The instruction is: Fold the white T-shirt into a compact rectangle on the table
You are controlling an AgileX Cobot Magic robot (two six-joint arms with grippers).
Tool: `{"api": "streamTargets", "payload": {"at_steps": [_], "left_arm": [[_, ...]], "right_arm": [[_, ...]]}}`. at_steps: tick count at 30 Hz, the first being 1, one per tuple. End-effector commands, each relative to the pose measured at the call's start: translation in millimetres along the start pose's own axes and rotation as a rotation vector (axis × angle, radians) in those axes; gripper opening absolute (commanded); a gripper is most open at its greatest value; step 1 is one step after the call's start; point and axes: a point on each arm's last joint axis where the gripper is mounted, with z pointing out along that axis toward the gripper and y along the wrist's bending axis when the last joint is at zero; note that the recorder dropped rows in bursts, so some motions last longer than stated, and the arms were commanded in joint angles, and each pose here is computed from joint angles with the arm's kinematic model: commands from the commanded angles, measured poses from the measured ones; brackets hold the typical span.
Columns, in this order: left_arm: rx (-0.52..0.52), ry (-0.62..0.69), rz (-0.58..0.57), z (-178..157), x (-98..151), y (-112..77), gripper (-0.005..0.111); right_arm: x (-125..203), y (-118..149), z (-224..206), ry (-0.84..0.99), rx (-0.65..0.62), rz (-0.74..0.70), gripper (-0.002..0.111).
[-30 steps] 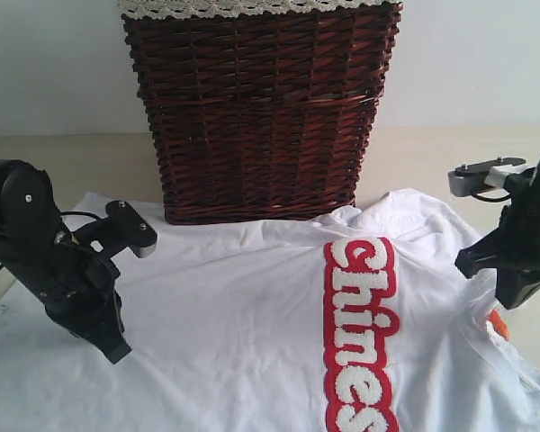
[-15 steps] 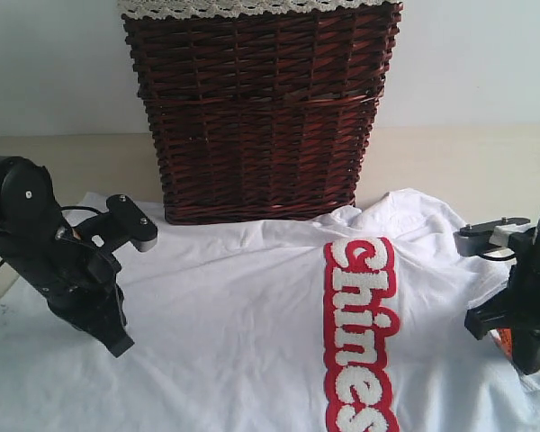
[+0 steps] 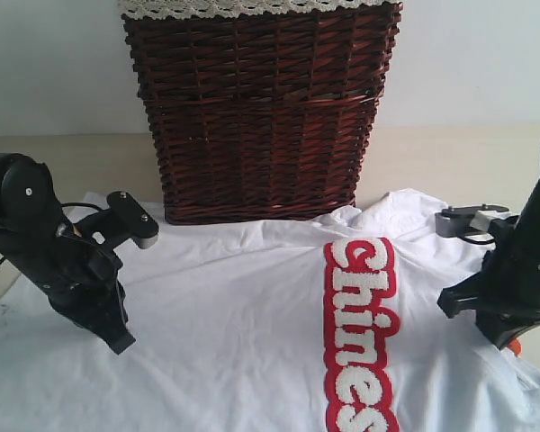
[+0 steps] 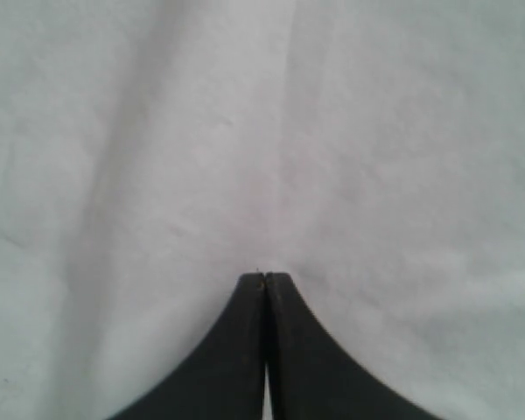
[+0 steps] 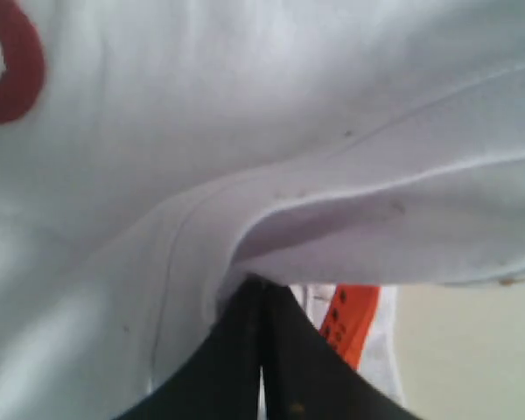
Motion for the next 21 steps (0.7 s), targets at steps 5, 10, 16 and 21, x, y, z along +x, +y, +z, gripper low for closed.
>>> {"api": "streamTargets", "payload": {"at_steps": [5, 10, 16, 21], "left_arm": [[-0.007, -0.014, -0.001, -4.3, -2.1, 1.4, 0.000], [-0.008, -0.014, 0.001, -4.4, -2.1, 1.5, 0.000], [-0.009, -0.013, 0.004, -4.4, -2.1, 1.6, 0.000], [-0.009, -0.013, 0.020, -4.4, -2.1, 1.6, 0.000]], "right_arm": [[3.1, -16.5, 31.7, 0.187, 0.098, 0.054, 0.000], [10.6, -32.8, 29.9, 0.304, 0.283, 0.126, 0.000], [7.0, -38.4, 12.4, 0.218, 0.386, 0.148, 0.000], [0.7, -34.7, 2.6, 0.149, 0.356, 0.113, 0.000]]}}
